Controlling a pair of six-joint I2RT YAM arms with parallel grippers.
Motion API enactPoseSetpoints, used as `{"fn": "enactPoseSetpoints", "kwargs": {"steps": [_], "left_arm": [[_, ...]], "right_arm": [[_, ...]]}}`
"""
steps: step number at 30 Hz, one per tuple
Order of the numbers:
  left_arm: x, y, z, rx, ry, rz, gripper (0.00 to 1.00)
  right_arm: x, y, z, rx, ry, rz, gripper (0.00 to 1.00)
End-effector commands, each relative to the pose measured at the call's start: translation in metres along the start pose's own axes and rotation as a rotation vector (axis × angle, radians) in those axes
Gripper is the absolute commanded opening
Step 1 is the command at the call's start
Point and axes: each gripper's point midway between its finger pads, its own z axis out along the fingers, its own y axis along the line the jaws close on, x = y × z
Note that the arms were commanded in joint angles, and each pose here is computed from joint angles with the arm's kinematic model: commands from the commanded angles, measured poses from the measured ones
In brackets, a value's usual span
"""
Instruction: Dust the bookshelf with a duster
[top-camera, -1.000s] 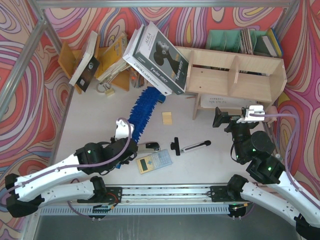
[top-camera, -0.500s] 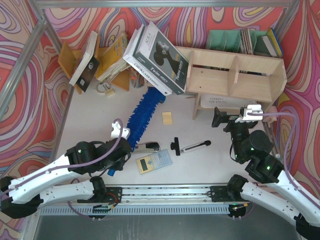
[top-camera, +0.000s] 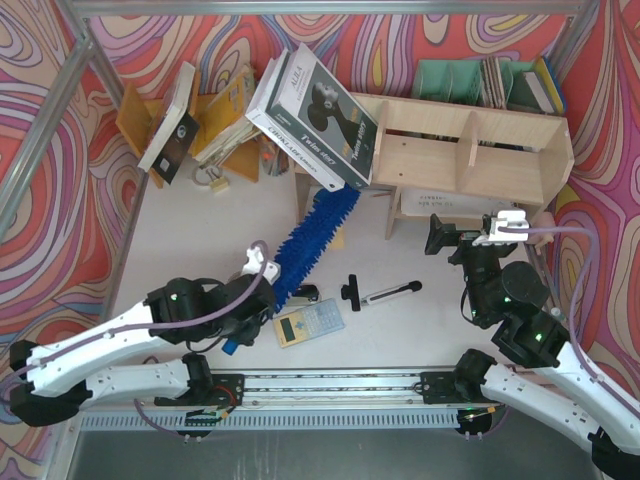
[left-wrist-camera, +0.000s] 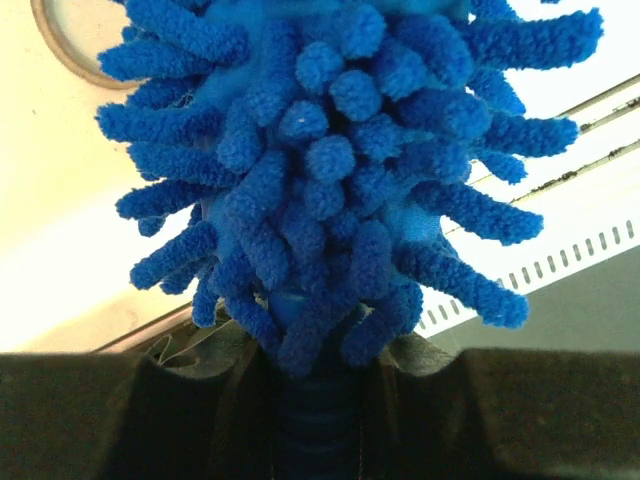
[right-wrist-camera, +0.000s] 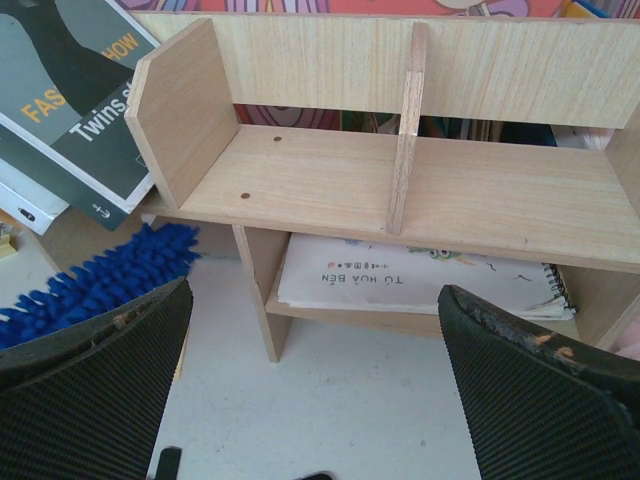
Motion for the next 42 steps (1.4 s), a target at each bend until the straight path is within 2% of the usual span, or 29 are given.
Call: {"fn": "enactPoseSetpoints", "kwargs": {"steps": [1,11,31,37,42], "left_arm": [[-0.022,-0.016,-0.004,0.025,-0.091,0.099,0.0],[-0.033,-0.035,-0.011,0.046,-0.206,0.26,0.0],[-0.015,-0.014,-0.052,0.116,-0.233,0.266,0.0],[-0.037,-0.026,-0.061,0.139,-0.31,0.313,0.0],[-0.078,-0.044,-0.082,0.151,-0.456,0.373,0.0]], "right_arm": [[-0.009,-0.006,-0.002,0.02,-0.019,0.026,0.99],[-0.009,-0.006,-0.001,0.022,-0.017,0.022,0.99],[-0.008,-0.006,-0.001,0.024,-0.016,0.018,0.99],[-0.007,-0.005,-0.001,0.025,-0.013,0.018,0.99],[-0.006,-0.004,0.001,0.024,-0.009,0.011,0.99]]}}
